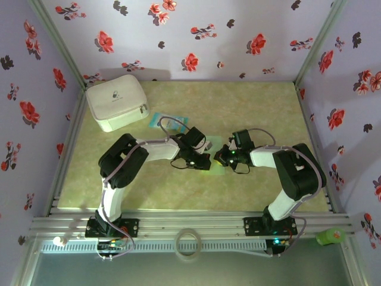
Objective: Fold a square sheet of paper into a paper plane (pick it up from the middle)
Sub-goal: Fold the triangle a second time at the center of the table.
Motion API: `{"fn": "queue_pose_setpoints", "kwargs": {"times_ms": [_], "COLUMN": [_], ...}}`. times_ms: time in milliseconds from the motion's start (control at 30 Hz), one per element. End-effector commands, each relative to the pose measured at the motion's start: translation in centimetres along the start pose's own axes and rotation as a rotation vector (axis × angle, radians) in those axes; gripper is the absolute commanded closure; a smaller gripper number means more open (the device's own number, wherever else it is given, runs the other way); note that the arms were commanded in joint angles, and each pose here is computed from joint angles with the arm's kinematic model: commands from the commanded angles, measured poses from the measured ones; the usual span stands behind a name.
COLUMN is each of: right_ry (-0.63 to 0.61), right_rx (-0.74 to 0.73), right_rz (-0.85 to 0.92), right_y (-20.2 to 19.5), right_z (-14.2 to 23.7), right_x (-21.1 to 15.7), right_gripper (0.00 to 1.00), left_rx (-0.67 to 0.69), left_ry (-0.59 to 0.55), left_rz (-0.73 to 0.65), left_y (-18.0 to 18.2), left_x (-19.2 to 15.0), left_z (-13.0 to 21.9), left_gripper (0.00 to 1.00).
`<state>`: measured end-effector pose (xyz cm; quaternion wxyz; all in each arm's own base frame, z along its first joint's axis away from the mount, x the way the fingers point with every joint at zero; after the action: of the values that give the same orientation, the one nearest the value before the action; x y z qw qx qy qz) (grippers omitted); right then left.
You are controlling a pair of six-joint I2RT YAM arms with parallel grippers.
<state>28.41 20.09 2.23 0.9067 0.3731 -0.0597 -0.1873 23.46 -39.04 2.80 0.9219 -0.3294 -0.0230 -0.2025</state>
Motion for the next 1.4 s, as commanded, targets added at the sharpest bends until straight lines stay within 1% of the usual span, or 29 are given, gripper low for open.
{"fn": "queue_pose_setpoints", "kwargs": {"times_ms": [0,100,300,433,567,800,1367], "right_ry": [-0.002,-0.008,-0.008,-0.007,-0.006,-0.006,-0.005], "right_rx": [-0.148,-0.145,-0.142,-0.144,-0.147,-0.149,-0.162], "right_rz": [-0.058,-0.056,-0.056,-0.057,-0.06,-0.06,-0.061], "right_y": [-3.8,-3.7,-3.6,-3.7,-3.9,-4.0,-4.4], "right_z": [-0.3,-0.2,-0.1,-0.1,-0.1,-0.1,0.0], "right_x": [-0.4,-0.3,-0.3,-0.3,-0.4,-0.3,-0.4], "right_gripper": [1.0,1.0,1.0,1.0,1.0,1.0,1.0], "left_rx": [0.0,-0.024,-0.074,-0.055,0.002,0.044,0.078], "left_ry": [-0.027,-0.048,-0.008,0.037,0.051,0.061,0.066], "left_rz": [-0.052,-0.078,-0.079,-0.08,-0.073,-0.076,-0.058], "left_y": [-1.4,-2.7,-3.4,-2.9,-1.6,-0.5,0.7], "left_x": [0.3,0.8,0.3,-0.5,-0.9,-1.4,-2.5], "left_z": [1.5,2.2,1.4,0.5,0.2,0.0,0.1], "left_gripper": [1.0,1.0,1.0,1.0,1.0,1.0,0.99]}}
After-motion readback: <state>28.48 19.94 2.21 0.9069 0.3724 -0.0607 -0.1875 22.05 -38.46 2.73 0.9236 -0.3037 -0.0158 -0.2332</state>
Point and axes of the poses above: each hand's point on the last joint's axis, 136 mm out from that joint toward the fingers, its own z axis back along the fingers, its own y axis along the line the jaws close on, x = y × z, the point moved 1 cm from there along z, back along the fingers, and after that the axes turned 1 degree about -z, right-handed, at the moved point
